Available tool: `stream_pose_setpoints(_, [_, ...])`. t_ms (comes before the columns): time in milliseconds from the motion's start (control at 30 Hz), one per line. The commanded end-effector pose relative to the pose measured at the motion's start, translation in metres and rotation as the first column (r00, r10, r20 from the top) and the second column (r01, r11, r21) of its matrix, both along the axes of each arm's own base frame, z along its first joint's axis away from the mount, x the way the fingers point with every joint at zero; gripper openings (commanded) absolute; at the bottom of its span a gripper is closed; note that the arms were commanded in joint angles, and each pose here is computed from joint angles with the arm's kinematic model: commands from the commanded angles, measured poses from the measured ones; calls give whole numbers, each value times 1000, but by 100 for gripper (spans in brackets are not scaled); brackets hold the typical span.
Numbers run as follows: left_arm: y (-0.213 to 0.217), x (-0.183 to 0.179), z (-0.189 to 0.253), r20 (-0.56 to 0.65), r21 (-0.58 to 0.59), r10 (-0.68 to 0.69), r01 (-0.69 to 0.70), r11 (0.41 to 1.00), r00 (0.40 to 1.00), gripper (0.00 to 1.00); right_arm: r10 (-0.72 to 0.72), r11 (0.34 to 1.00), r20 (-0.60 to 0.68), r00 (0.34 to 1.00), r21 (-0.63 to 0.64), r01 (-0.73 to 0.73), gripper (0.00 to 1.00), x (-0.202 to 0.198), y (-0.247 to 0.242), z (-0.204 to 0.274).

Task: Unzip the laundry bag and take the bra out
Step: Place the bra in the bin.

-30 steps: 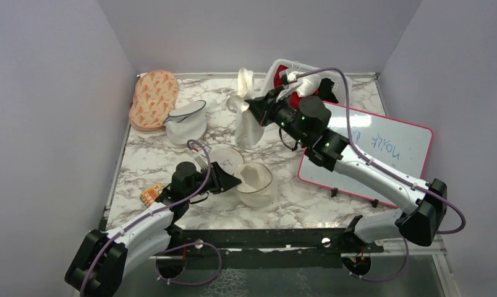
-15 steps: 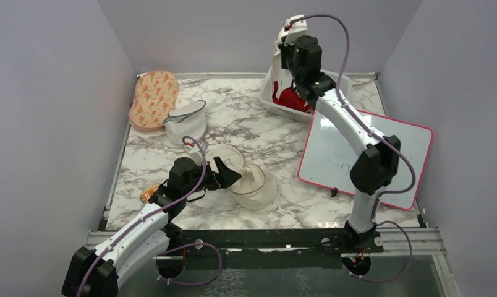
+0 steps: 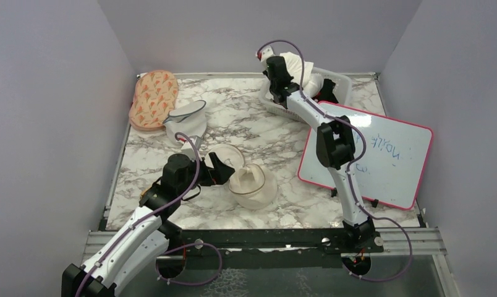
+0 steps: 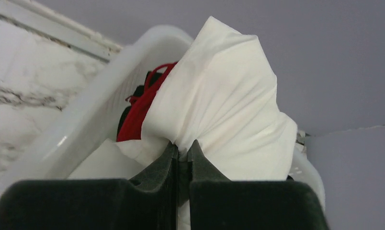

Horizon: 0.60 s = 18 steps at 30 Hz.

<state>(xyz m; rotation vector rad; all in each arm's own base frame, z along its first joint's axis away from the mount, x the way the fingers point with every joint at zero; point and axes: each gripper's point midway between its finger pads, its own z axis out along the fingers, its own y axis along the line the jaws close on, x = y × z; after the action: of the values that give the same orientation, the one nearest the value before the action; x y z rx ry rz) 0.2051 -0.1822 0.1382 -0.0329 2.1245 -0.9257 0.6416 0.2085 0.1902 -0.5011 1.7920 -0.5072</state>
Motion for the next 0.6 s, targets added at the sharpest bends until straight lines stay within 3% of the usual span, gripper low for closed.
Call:
stream_pose_setpoints(0, [15, 8, 9, 64, 88, 39, -45, 995, 997, 84, -125, 991, -50, 991, -44, 123, 1, -6, -52, -18])
stream_pose_setpoints(200, [18, 20, 20, 92, 120, 68, -79, 990, 993, 85, 36, 996, -294, 955, 92, -10, 1, -20, -45, -87])
stream_pose_setpoints(367, [20, 33, 28, 107, 148, 92, -108, 983, 990, 88, 96, 983, -400, 912, 183, -23, 3, -29, -27, -119])
stream_pose_setpoints(433, [23, 39, 24, 91, 168, 104, -118, 979, 990, 89, 91, 981, -412, 907, 195, -10, 12, -32, -27, -114])
stream_pose_setpoints(567, [34, 51, 8, 36, 218, 129, -134, 967, 991, 89, 83, 977, -393, 916, 214, 4, 42, -38, -30, -74])
